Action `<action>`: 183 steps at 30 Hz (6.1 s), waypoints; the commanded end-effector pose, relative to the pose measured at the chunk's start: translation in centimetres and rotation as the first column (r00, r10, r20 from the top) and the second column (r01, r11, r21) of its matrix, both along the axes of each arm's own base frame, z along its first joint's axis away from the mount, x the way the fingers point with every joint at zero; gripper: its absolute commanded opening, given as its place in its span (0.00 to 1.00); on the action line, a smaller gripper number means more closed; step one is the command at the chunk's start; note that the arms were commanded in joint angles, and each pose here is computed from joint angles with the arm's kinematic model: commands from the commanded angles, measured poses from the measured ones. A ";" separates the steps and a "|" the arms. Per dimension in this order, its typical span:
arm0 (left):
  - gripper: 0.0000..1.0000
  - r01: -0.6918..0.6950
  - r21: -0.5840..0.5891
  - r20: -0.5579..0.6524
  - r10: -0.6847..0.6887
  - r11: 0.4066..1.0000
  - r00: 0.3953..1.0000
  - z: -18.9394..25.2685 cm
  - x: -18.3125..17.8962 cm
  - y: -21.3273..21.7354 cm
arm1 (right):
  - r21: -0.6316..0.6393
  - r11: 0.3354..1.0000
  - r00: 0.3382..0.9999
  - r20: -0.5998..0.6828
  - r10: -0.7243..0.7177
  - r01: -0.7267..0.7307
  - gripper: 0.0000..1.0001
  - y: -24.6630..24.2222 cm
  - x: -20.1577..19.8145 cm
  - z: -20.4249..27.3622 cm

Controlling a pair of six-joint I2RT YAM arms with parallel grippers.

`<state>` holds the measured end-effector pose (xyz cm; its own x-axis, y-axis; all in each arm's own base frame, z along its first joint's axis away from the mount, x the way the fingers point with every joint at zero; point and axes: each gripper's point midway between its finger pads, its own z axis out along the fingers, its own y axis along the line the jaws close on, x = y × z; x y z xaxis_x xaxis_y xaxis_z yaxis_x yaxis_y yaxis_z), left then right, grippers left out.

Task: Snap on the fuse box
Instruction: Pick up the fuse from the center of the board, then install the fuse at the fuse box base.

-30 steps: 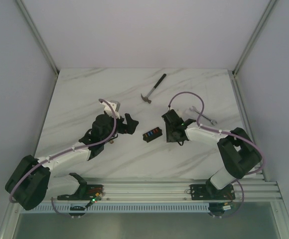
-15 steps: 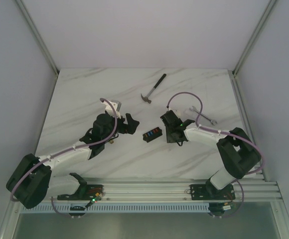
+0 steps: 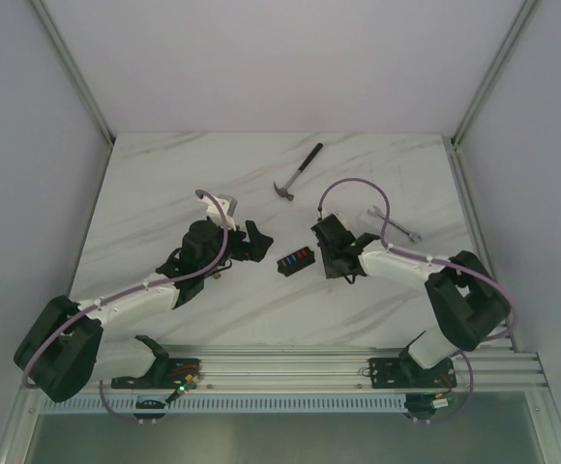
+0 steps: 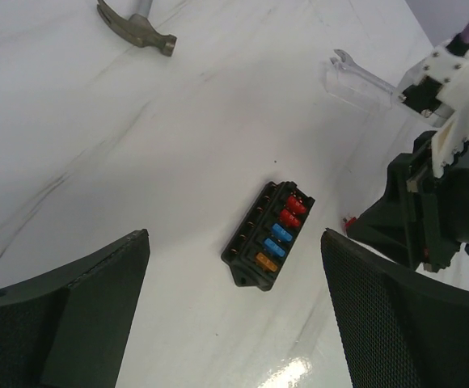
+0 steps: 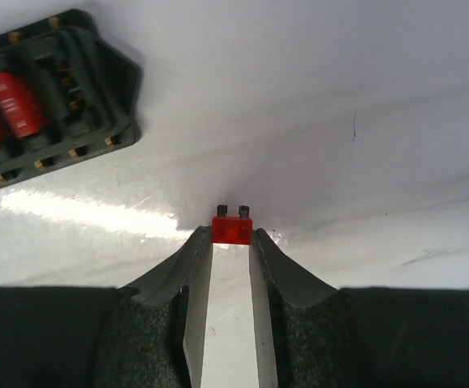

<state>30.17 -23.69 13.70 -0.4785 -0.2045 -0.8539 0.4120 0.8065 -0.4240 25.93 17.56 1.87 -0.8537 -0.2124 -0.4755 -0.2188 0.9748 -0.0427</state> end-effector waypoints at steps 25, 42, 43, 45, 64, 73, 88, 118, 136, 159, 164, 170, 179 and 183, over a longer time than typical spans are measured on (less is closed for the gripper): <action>0.56 0.371 -0.450 -0.156 -0.480 0.812 0.863 3.2 -3.2 -10.2 | 0.194 0.679 0.640 0.582 0.501 -0.708 0.13 9.5 -2.1 13.8; 0.43 0.319 -0.455 -0.276 -0.472 0.832 0.838 1.4 -4.0 -10.0 | 0.171 0.710 0.631 0.627 0.457 -0.684 0.13 9.2 -1.1 14.2; 0.42 0.322 -0.455 -0.278 -0.476 0.830 0.834 1.4 -4.1 -10.1 | 0.170 0.711 0.632 0.625 0.458 -0.682 0.13 9.2 -1.0 14.1; 0.41 0.323 -0.452 -0.281 -0.476 0.832 0.833 1.4 -4.2 -10.1 | 0.168 0.715 0.635 0.623 0.457 -0.679 0.13 9.2 -0.9 14.0; 0.00 0.331 -0.461 -0.259 -0.481 0.823 0.837 2.3 -4.4 -10.4 | 0.155 0.741 0.646 0.626 0.438 -0.653 0.28 8.9 -0.3 14.2; 0.00 0.262 -0.480 -0.123 -0.360 0.837 0.925 5.3 -3.1 -8.7 | 0.348 0.780 0.713 0.680 0.172 -0.520 0.54 7.7 0.2 18.7; 0.00 0.294 -0.653 0.170 -0.242 0.698 0.955 13.7 -5.2 -6.4 | 0.775 0.318 0.770 0.613 -0.174 -0.546 0.51 10.0 -1.8 25.8; 0.00 0.323 -0.769 0.260 -0.193 0.551 0.946 16.8 -7.7 -6.0 | 0.786 0.069 0.776 0.617 -0.133 -0.614 0.11 11.4 -4.1 28.0; 0.49 0.165 -0.470 0.194 -0.081 0.867 0.978 9.2 -4.3 -5.3 | 0.722 0.461 0.815 0.580 0.004 -0.516 0.00 10.3 -0.3 23.2; 0.85 0.318 0.265 0.271 -0.387 0.910 0.881 -5.4 -3.2 -5.0 | 0.259 0.928 0.952 0.218 0.215 -0.268 0.00 5.1 5.0 12.5; 0.82 0.398 0.277 0.250 -0.466 0.875 0.849 -7.0 -3.6 -6.1 | 0.216 0.939 0.958 0.160 0.238 -0.269 0.00 5.1 5.3 11.2; 0.75 0.443 0.257 0.236 -0.500 0.859 0.833 -8.0 -3.3 -6.3 | 0.197 0.940 0.959 0.114 0.260 -0.278 0.00 5.3 5.4 10.1; 0.69 0.466 0.260 0.234 -0.523 0.846 0.819 -8.7 -2.7 -6.9 | 0.179 0.943 0.960 0.072 0.270 -0.279 0.00 5.4 5.6 9.0; 0.65 0.468 0.264 0.228 -0.526 0.843 0.819 -9.1 -2.4 -6.9 | 0.167 0.945 0.959 0.055 0.277 -0.282 0.00 5.5 5.7 8.6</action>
<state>27.10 -29.80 3.53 -0.2673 0.1889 -0.9449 0.8283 0.5461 -0.1251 30.93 22.87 9.89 -0.7648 -0.3335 -0.5512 -0.4741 0.8707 0.1310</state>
